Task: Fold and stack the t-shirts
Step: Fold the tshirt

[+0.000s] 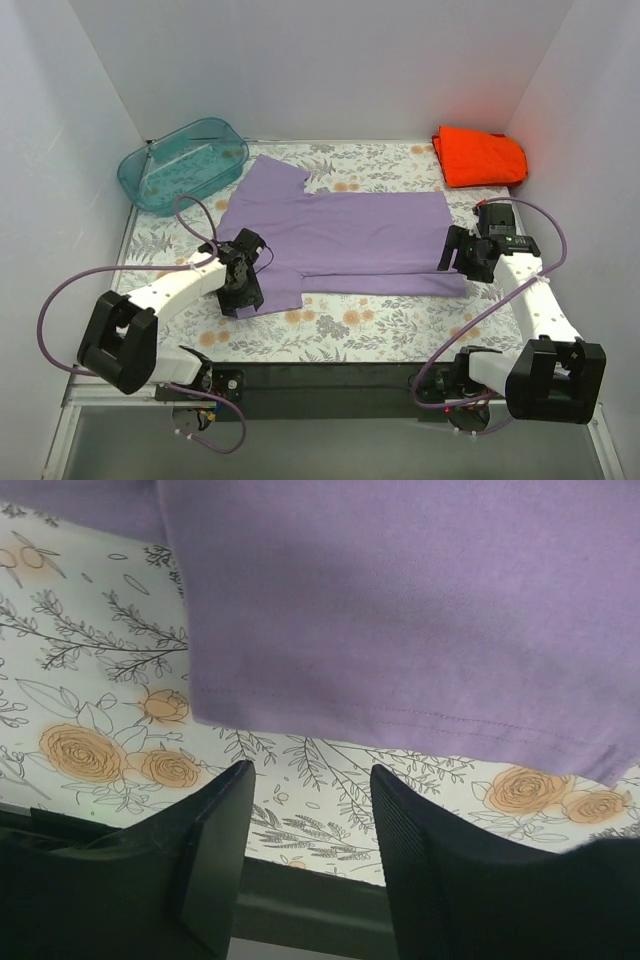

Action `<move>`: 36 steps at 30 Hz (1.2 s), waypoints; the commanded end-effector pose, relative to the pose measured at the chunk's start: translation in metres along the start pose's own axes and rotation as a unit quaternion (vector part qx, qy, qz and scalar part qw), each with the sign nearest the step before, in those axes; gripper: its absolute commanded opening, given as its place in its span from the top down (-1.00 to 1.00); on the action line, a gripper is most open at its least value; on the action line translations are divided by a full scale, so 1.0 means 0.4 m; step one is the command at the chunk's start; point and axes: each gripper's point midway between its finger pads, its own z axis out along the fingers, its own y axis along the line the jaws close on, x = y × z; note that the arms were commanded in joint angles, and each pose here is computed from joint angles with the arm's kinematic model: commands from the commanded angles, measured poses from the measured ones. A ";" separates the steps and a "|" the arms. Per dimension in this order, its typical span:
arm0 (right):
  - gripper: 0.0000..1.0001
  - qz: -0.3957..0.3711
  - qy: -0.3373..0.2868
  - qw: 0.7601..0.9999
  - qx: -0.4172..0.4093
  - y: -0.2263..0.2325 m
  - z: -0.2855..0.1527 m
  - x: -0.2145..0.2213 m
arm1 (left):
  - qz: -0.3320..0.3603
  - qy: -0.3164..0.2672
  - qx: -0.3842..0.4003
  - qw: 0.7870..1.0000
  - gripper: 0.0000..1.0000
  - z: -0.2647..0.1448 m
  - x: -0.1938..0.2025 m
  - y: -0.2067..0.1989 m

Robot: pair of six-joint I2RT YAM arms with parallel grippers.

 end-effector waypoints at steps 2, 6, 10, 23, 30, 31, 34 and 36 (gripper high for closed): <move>-0.64 -0.012 -0.010 1.000 -0.018 0.012 -0.013 0.004 | -0.007 -0.001 -0.002 1.000 0.10 0.030 0.006 -0.017; -0.63 -0.017 -0.004 1.000 -0.018 0.009 -0.008 0.014 | -0.004 -0.009 -0.005 1.000 0.11 0.046 0.001 -0.027; -0.63 -0.019 0.002 1.000 -0.024 0.013 -0.001 0.021 | -0.007 -0.024 0.000 1.000 0.11 0.039 -0.020 -0.042; -0.64 -0.021 0.011 0.999 -0.025 0.011 0.009 0.034 | 0.000 0.010 -0.009 1.000 0.37 0.077 0.010 -0.043; -0.63 -0.021 0.014 0.999 -0.026 0.011 0.011 0.037 | 0.005 0.002 -0.011 1.000 0.99 0.059 -0.005 -0.046; -0.63 -0.021 0.014 0.999 -0.026 0.011 0.011 0.037 | 0.004 -0.010 -0.009 1.000 1.00 0.046 -0.024 -0.055; -0.63 -0.023 0.012 0.999 -0.027 0.013 0.009 0.032 | 0.005 -0.037 -0.006 0.999 1.00 0.005 -0.073 -0.075; -0.63 -0.025 0.013 0.999 -0.028 0.013 0.009 0.034 | 0.013 -0.051 -0.005 0.999 1.00 -0.019 -0.102 -0.087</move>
